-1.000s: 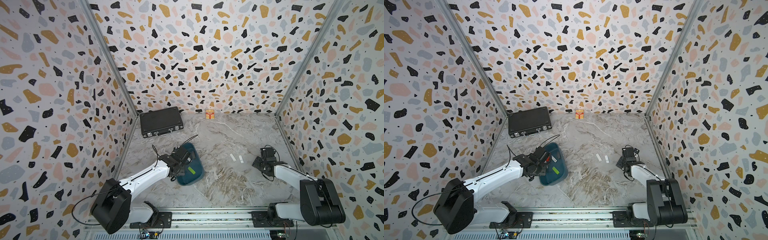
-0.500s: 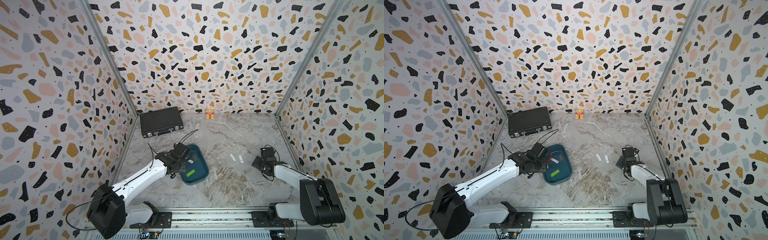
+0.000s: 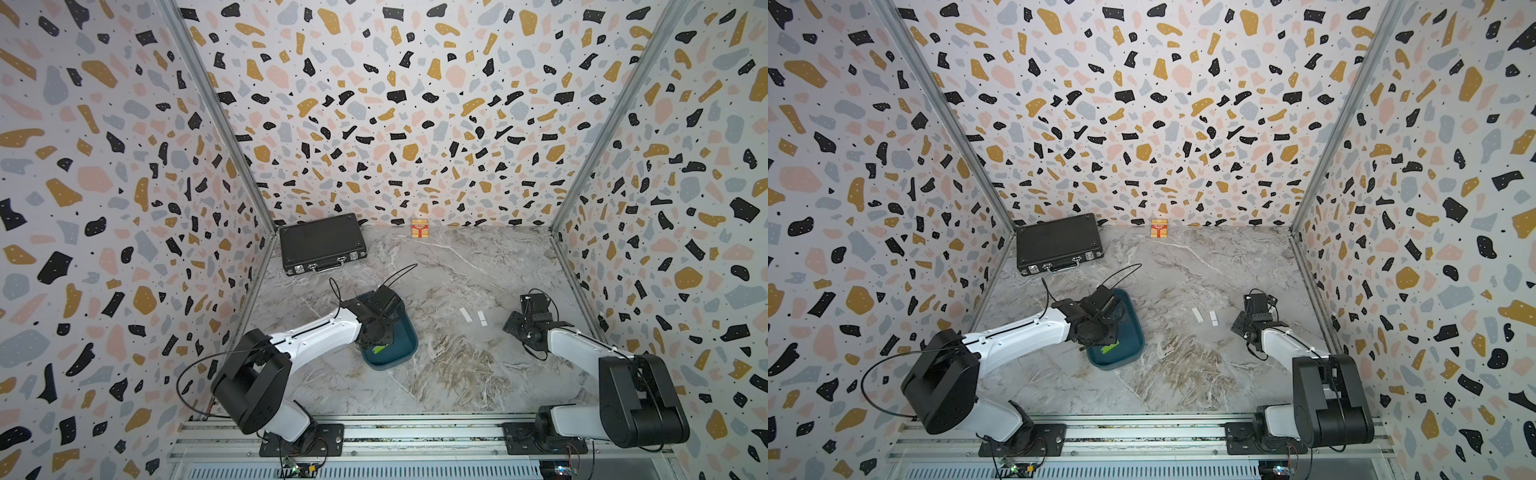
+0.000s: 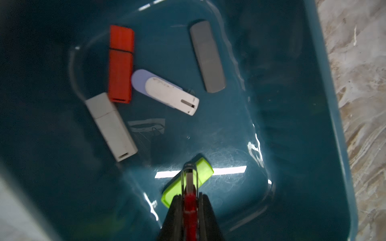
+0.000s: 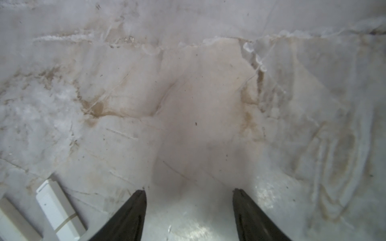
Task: Put the usb flash drive into the storage box
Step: Place the USB flash in the storage box, then pick up the USB flash from the center of the board.
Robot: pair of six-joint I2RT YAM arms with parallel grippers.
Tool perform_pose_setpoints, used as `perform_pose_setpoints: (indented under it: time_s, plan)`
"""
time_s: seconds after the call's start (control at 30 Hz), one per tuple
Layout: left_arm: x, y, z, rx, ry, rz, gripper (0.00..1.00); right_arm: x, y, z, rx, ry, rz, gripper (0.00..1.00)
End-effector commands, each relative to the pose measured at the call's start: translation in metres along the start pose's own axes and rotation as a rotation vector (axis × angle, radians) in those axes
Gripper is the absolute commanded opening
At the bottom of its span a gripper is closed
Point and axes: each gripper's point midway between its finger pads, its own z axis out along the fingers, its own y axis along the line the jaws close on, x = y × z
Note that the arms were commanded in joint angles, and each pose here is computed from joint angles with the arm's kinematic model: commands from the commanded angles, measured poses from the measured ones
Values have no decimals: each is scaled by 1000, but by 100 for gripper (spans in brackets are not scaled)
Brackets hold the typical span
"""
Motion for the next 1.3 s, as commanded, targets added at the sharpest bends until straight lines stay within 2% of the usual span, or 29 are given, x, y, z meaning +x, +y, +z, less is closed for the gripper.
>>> perform_pose_setpoints:
  time_s: [0.0,0.03,0.13,0.2,0.37,0.53,0.63,0.77,0.9,1.27]
  plan:
    - [-13,-20,3,66,-24,-6,11,6,1,0,-2,40,-9,70]
    - [-13,-21,5,67,-20,-3,13,6,2,1,-4,42,-11,70]
    - [-14,-24,2,77,-19,9,31,6,4,2,-10,48,-16,70]
    - [-16,-26,-6,84,-24,27,37,7,7,2,-20,58,-26,70]
    - [-23,-16,-52,66,-87,84,44,16,25,0,-73,121,-93,70]
    - [-17,20,-115,12,-178,125,51,22,60,-13,-93,198,-290,72]
    - [-5,47,-139,-11,-231,122,56,28,65,-11,-44,265,-369,72]
    - [14,65,-153,5,-277,126,59,30,73,-5,-42,277,-415,72]
    - [16,51,-173,132,-346,142,59,35,77,2,-6,329,-456,71]
    - [17,51,-168,140,-365,148,60,35,86,11,12,342,-507,58]
